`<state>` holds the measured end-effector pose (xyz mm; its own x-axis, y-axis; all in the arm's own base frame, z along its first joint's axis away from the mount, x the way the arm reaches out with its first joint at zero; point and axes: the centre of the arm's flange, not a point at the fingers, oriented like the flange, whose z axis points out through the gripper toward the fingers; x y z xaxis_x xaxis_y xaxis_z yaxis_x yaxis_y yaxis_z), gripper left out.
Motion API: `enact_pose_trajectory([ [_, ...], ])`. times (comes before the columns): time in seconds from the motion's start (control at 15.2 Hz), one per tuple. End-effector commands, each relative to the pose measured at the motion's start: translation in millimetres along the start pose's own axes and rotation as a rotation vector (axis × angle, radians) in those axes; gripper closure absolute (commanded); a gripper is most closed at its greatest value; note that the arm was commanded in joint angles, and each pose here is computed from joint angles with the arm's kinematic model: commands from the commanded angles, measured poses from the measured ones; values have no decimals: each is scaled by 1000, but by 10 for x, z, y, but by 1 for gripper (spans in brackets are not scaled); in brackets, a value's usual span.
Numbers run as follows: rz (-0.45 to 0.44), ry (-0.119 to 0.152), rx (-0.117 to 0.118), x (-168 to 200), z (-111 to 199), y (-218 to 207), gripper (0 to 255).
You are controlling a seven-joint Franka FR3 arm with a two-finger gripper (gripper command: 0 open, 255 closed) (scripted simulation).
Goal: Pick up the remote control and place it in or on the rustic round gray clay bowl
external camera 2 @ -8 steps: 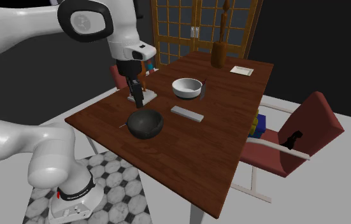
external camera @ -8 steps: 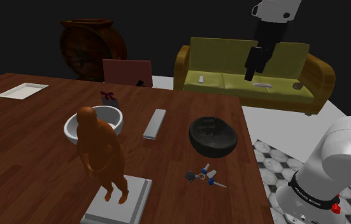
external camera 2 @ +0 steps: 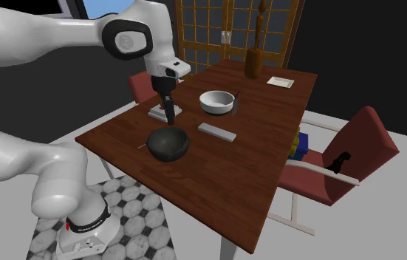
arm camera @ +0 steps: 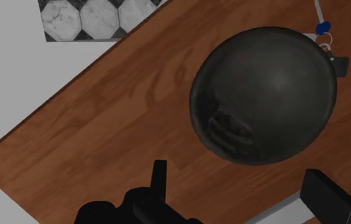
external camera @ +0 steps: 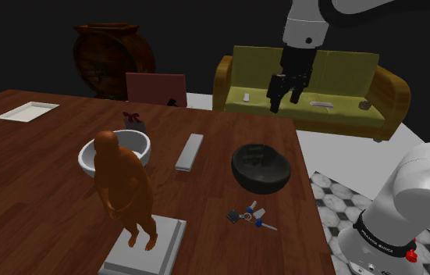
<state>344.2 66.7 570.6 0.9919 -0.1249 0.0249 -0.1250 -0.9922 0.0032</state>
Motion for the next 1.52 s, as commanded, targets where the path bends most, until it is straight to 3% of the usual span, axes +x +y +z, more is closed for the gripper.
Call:
enact_pose_trajectory([
  [0.0, 51, -1, -1, 144, 159, -183, 0],
  [0.73, 313, -10, -11, 1055, 957, -1011, 0],
  [1.45, 576, -19, -22, 2141, 1773, -1566, 0],
])
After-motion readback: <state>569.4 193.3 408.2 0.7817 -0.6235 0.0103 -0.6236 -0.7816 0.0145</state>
